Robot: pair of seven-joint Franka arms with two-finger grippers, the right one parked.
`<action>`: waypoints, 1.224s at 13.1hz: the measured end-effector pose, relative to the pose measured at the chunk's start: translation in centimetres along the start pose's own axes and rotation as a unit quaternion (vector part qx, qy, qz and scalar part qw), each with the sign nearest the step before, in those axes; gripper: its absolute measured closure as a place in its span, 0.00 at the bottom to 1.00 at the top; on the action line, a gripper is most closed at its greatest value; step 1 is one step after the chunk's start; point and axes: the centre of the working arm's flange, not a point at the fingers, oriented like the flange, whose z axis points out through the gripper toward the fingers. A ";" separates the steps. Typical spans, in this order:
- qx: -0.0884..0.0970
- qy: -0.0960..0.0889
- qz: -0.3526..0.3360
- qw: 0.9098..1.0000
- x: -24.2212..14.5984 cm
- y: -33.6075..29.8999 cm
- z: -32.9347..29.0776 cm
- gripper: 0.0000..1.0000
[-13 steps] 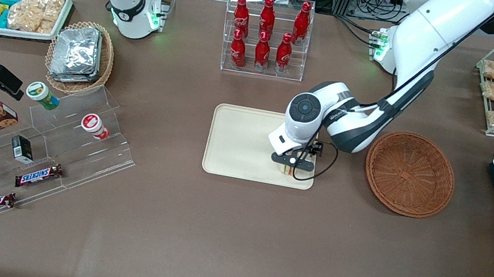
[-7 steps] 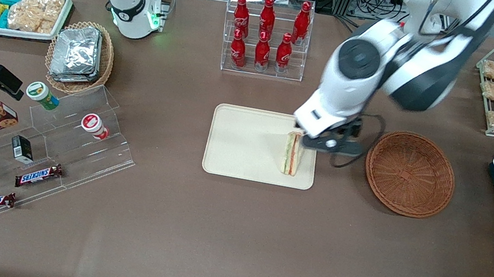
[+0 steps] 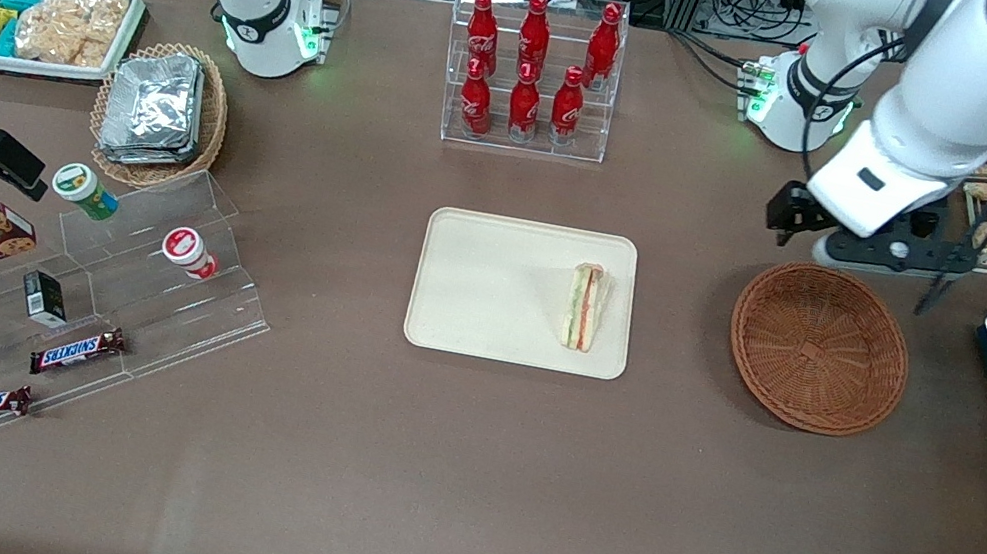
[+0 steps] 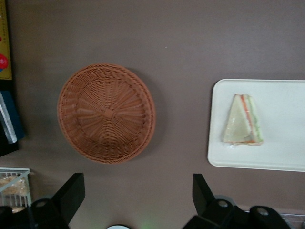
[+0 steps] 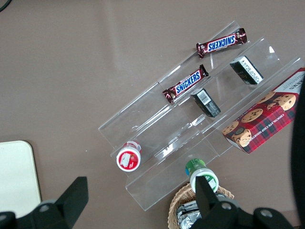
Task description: Place sandwich from basket to tray
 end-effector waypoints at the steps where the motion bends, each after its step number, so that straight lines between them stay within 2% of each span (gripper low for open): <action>1: -0.002 -0.003 0.004 1.000 -0.1 -1.7 0.2 0.00; 5: -0.034 -0.009 0.018 0.999 0.0 -9.7 0.5 0.00; 8: -0.048 -0.010 0.022 0.999 0.2 -13.7 0.9 0.00; 16: -0.048 -0.006 0.024 0.999 0.2 -13.6 0.6 0.00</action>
